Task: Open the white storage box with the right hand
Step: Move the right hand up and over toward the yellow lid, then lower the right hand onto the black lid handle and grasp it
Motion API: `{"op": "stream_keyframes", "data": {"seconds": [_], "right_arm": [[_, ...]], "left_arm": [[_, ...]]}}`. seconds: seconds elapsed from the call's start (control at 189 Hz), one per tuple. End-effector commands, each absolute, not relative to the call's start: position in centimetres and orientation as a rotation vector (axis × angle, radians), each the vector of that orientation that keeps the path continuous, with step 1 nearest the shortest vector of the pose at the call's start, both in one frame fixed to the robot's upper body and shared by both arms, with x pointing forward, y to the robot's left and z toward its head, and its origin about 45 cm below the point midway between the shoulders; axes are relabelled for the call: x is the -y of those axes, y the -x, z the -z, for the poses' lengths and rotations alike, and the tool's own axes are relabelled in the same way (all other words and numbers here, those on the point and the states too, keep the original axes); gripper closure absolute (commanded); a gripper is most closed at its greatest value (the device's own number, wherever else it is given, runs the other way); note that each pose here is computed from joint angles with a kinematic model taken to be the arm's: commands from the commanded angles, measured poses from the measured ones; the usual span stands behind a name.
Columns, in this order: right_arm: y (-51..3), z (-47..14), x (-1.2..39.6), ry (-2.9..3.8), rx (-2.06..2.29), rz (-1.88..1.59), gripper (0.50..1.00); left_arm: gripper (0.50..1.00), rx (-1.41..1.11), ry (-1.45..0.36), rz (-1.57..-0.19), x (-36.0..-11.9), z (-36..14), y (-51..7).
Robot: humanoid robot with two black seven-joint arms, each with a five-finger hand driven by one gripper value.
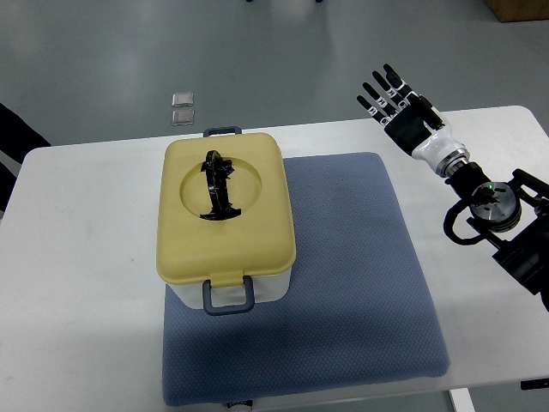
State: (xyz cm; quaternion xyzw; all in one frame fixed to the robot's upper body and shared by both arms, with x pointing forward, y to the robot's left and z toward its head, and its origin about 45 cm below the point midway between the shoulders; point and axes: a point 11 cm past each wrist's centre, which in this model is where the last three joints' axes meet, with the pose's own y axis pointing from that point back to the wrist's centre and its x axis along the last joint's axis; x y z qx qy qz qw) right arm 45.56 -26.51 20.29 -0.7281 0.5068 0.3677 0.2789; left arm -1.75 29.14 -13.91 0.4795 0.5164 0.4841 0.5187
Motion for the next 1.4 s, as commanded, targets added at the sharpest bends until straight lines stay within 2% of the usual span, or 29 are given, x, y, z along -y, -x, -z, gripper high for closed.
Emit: {"op": "stream_keyframes", "data": {"seconds": [0.0,0.248,0.364,0.512,0.692,0.745,0.75,0.76,0.834,0.877,0.882,0.935,1.051,1.151,1.394], "right_arm": [[-45.6,-20.3,26.5,1.953,-1.36,-0.986,0.579],[-45.8,-20.8,26.5,1.995,-1.367,-0.96,0.579],[-46.4,-23.0,26.5,2.255,-1.383,-0.774,0.579],[-47.7,-28.9,26.9,2.924,-1.346,-0.118,0.579],[-50.0,-36.1,25.1,3.422,-1.271,0.967,0.579],[-50.0,-36.1,25.1,3.422,-1.271,0.968,0.579],[-50.1,-38.7,23.2,3.438,-1.171,1.257,0.579],[-50.0,-39.4,22.6,3.433,-1.143,1.325,0.579],[-49.3,-42.8,19.3,3.397,-0.954,1.706,0.579],[-49.3,-42.8,19.3,3.397,-0.954,1.707,0.579],[-48.4,-44.5,16.7,3.353,-0.789,1.961,0.579],[-47.2,-46.1,14.1,3.282,-0.631,2.156,0.579],[-43.8,-47.8,8.9,3.135,-0.332,2.306,0.579],[-42.0,-47.4,6.2,3.081,-0.176,2.328,0.579],[-41.1,-44.7,4.4,3.109,-0.04,2.262,0.579]], "left_arm": [[0.5,-1.239,-1.15,-1.161,-29.1,13.9,1.7],[0.5,-1.239,-1.15,-1.163,-29.2,13.9,1.7],[0.5,-1.238,-1.153,-1.163,-29.2,13.9,1.8],[0.5,-1.24,-1.149,-1.16,-29.1,13.9,1.8],[0.5,-1.24,-1.143,-1.149,-29.0,13.9,1.7],[0.5,-1.24,-1.143,-1.149,-29.0,13.9,1.7],[0.5,-1.239,-1.144,-1.15,-29.0,13.9,1.7],[0.5,-1.239,-1.144,-1.15,-29.0,13.9,1.7],[0.5,-1.24,-1.144,-1.152,-29.1,13.9,1.7],[0.5,-1.24,-1.144,-1.152,-29.1,13.9,1.7],[0.5,-1.24,-1.144,-1.152,-29.1,13.9,1.7],[0.5,-1.241,-1.143,-1.153,-29.1,13.9,1.7],[0.5,-1.241,-1.143,-1.153,-29.1,13.9,1.7],[0.5,-1.243,-1.143,-1.154,-29.1,13.9,1.7],[0.5,-1.242,-1.146,-1.156,-29.2,13.9,1.8]]}}
